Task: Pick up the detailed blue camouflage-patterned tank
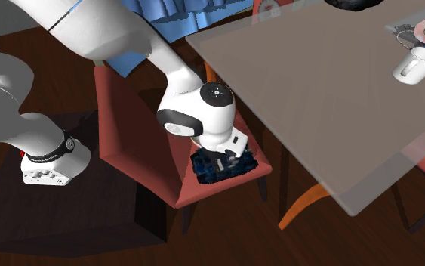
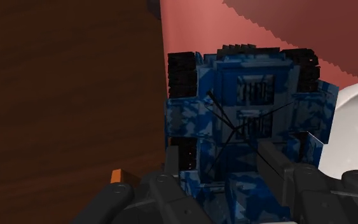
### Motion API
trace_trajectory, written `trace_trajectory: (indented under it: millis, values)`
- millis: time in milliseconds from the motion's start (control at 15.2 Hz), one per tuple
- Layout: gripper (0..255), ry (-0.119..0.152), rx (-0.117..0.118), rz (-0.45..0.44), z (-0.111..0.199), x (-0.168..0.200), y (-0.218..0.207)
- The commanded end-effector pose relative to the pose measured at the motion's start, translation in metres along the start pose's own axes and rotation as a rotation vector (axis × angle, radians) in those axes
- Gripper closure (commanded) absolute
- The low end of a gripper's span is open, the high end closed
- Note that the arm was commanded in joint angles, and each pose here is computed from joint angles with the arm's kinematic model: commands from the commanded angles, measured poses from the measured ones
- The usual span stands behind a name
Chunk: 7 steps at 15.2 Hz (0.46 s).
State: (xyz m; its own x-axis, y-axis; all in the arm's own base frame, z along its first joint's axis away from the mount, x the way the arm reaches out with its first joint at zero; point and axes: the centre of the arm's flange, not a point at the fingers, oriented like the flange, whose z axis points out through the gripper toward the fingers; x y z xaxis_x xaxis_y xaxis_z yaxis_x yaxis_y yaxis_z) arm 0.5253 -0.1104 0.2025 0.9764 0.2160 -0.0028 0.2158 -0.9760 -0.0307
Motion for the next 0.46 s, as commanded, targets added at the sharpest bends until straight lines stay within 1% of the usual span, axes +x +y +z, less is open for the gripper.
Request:
trace_trajectory:
  millis: [0, 264, 396]
  values:
    - [255, 0.003, -0.001, 0.0, -0.013, -0.001, 0.001]
    - [255, 0.003, -0.001, 0.0, -0.034, -0.001, 0.0]
    - [255, 0.003, -0.001, 0.0, -0.035, -0.001, 0.0]
